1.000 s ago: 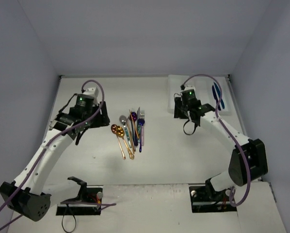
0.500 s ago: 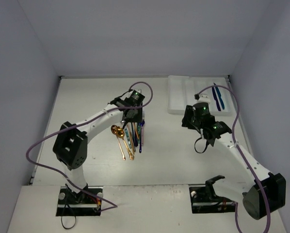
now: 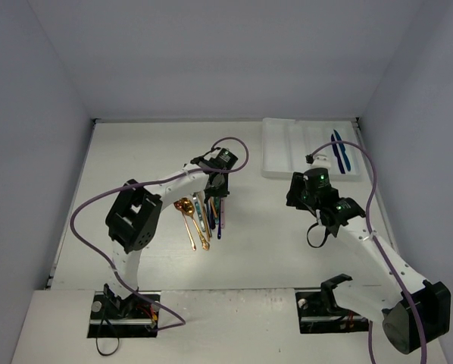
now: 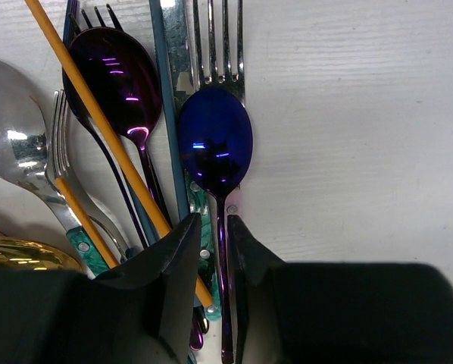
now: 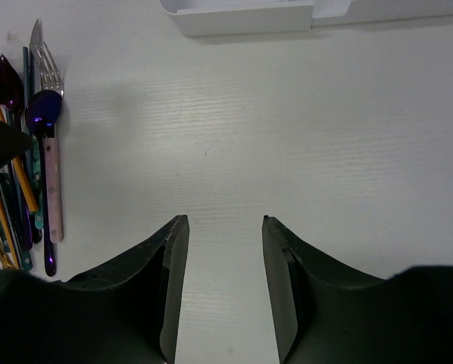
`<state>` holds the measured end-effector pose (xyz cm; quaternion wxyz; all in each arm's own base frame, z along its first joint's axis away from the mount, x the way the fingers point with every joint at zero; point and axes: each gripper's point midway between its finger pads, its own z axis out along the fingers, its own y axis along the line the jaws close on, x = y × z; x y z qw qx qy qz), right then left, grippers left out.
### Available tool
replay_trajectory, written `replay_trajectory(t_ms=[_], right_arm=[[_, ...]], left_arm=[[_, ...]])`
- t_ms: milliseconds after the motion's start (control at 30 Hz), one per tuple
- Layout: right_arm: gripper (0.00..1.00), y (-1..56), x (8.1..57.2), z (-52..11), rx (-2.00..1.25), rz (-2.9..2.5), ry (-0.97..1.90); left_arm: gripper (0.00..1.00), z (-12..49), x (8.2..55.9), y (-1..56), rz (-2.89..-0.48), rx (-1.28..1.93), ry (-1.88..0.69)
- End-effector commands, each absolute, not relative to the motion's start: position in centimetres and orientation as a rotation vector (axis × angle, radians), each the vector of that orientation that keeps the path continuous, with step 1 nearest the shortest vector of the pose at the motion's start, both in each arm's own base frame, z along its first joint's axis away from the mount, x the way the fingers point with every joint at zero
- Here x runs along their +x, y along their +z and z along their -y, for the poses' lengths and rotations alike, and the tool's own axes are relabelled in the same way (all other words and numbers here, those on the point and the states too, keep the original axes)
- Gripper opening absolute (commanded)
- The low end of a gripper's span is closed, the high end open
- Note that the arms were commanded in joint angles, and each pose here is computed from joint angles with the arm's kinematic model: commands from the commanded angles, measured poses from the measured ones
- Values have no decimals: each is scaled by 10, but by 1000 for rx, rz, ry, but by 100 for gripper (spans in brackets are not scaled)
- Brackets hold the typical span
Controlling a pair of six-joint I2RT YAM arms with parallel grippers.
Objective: Sort the eating utensils into containers
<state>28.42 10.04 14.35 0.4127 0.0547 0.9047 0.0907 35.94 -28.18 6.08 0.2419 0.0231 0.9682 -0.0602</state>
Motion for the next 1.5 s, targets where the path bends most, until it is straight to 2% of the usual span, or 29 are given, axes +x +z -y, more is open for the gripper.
replay_trajectory(t_ms=[0, 200, 600, 700, 867, 1033, 1100, 1333, 1467], right_arm=[[41, 147, 287, -99, 141, -2253, 234], [41, 146, 287, -99, 137, -2256, 230], [41, 141, 286, -99, 132, -2269, 222], [41, 141, 287, -98, 134, -2269, 220], [41, 139, 286, -98, 126, -2277, 216], [41, 138, 286, -98, 121, -2279, 213], [41, 138, 286, -98, 120, -2279, 209], [41, 140, 288, -99, 112, -2276, 215], [41, 150, 292, -103, 102, -2258, 232]], left_arm=[[14, 286, 373, 81, -2566, 25, -182], [10, 283, 371, 67, -2593, 29, -154], [10, 275, 366, 36, -2655, 30, -84], [15, 273, 367, 30, -2668, 16, -72], [37, 273, 366, 28, -2681, 12, -58], [39, 273, 370, 28, -2679, 13, -43], [35, 277, 370, 25, -2684, 17, -50], [1, 284, 371, 30, -2690, 15, -87], [0, 288, 382, 58, -2633, 20, -122]])
